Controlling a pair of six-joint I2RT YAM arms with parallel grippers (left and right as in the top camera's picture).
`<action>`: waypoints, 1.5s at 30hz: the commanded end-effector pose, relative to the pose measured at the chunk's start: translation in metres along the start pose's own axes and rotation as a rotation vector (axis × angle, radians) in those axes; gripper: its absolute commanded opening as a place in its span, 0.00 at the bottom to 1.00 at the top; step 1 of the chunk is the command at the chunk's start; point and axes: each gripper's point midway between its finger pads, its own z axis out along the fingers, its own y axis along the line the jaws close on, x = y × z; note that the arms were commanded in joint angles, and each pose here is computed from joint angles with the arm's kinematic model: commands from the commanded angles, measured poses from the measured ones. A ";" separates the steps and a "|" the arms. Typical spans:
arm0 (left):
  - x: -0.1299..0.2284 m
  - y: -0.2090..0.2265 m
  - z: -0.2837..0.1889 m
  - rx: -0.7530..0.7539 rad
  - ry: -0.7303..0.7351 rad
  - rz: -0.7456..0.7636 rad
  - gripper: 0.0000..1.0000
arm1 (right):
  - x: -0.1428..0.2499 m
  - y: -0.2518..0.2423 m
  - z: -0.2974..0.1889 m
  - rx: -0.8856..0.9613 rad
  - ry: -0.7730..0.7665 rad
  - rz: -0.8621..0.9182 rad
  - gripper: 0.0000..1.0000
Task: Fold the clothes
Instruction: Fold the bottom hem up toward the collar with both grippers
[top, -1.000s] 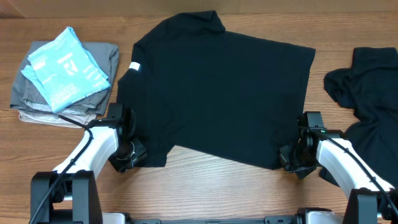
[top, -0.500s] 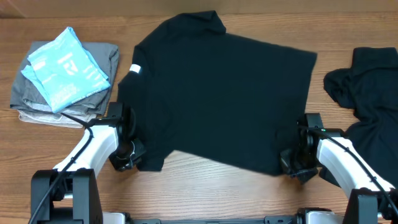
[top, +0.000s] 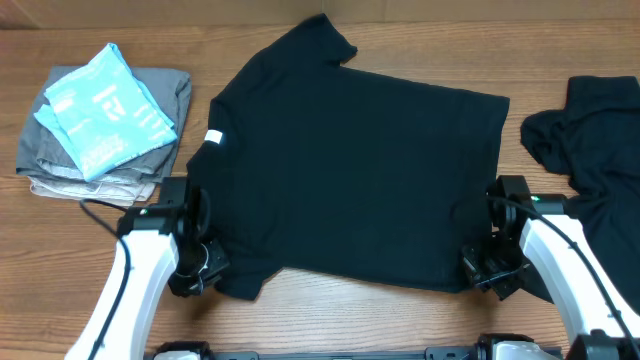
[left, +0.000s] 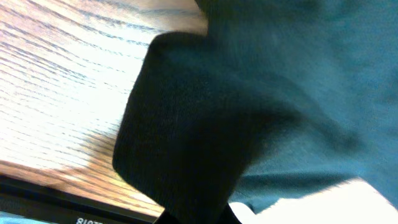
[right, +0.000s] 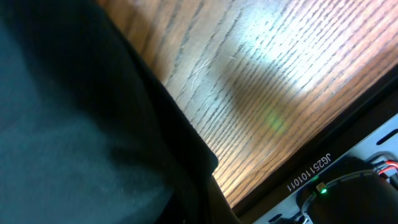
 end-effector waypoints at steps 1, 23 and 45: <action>0.001 -0.013 -0.022 0.090 -0.041 0.022 0.04 | 0.005 0.011 -0.014 -0.094 0.003 -0.058 0.04; -0.076 -0.067 -0.115 0.134 -0.228 0.161 0.04 | -0.026 0.035 -0.086 -0.213 -0.139 -0.070 0.04; -0.149 -0.188 -0.094 0.102 -0.394 0.428 0.04 | -0.099 0.104 -0.073 -0.332 -0.286 -0.025 0.04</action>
